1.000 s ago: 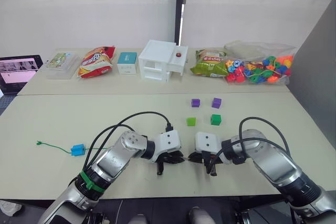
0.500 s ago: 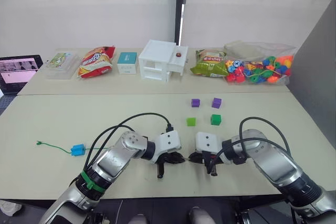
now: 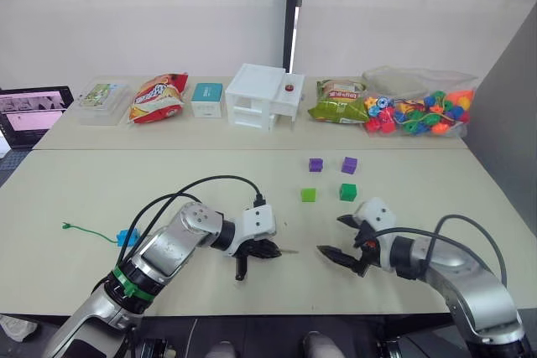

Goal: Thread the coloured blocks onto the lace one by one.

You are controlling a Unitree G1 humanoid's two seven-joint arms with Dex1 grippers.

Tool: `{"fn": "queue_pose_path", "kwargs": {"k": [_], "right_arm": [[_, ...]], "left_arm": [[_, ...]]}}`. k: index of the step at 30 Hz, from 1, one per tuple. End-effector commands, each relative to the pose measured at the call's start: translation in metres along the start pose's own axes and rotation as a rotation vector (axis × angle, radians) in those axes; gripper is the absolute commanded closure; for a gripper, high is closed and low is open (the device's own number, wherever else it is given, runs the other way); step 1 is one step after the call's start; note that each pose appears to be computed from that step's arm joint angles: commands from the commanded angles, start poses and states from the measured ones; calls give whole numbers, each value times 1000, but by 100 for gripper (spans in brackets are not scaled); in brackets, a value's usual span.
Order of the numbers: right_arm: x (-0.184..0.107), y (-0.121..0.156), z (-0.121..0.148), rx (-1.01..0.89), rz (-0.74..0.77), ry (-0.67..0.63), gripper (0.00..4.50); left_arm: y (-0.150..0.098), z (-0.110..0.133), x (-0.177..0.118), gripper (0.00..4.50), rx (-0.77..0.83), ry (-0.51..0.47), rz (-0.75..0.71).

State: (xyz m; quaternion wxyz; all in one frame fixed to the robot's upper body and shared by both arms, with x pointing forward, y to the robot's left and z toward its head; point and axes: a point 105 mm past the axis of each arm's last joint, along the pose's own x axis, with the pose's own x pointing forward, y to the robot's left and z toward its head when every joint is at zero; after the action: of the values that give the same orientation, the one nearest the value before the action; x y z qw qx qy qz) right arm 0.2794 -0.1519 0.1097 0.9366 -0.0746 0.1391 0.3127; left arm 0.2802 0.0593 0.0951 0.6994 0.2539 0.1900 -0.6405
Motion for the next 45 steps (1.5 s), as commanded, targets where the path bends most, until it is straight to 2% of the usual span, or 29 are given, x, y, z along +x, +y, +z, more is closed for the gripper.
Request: {"fn": "queue_pose_path", "kwargs": {"k": [1, 6, 10, 13, 18, 24, 28, 31, 32, 34, 40, 42, 45], "right_arm": [[-5, -15, 8, 75, -266, -109, 3], [9, -20, 1, 124, -515, -165, 3], [24, -24, 8, 168, -623, -234, 3], [37, -33, 7, 143, -707, -233, 3], [63, -45, 11, 156, -711, -268, 3], [79, -66, 7, 166, -760, -257, 3], [79, -61, 3, 178, -764, -258, 118], [78, -55, 3, 184, -751, -266, 221], [78, -53, 4, 186, -748, -269, 267], [78, -53, 5, 192, -748, -275, 325], [67, -43, 12, 207, -726, -310, 331], [52, -20, 20, 197, -672, -334, 331], [29, 25, 19, 182, -562, -305, 331]], "left_arm": [[1, 10, -12, 450, 48, -26, 10], [1, 8, -16, 450, 45, -18, 19], [1, 7, -16, 450, 39, -17, 23], [1, 6, -16, 450, 37, -15, 28], [1, 4, -18, 450, 34, -9, 36], [1, 3, -20, 450, 26, -4, 46], [1, 2, -21, 450, 22, -1, 54], [2, 2, -21, 450, 20, -1, 57], [2, 2, -21, 450, 20, -1, 57], [2, 1, -21, 450, 20, -2, 56], [1, 1, -21, 450, 23, -2, 55], [2, 0, -21, 450, 22, 0, 54], [1, -1, -21, 450, 21, 2, 48]]}}
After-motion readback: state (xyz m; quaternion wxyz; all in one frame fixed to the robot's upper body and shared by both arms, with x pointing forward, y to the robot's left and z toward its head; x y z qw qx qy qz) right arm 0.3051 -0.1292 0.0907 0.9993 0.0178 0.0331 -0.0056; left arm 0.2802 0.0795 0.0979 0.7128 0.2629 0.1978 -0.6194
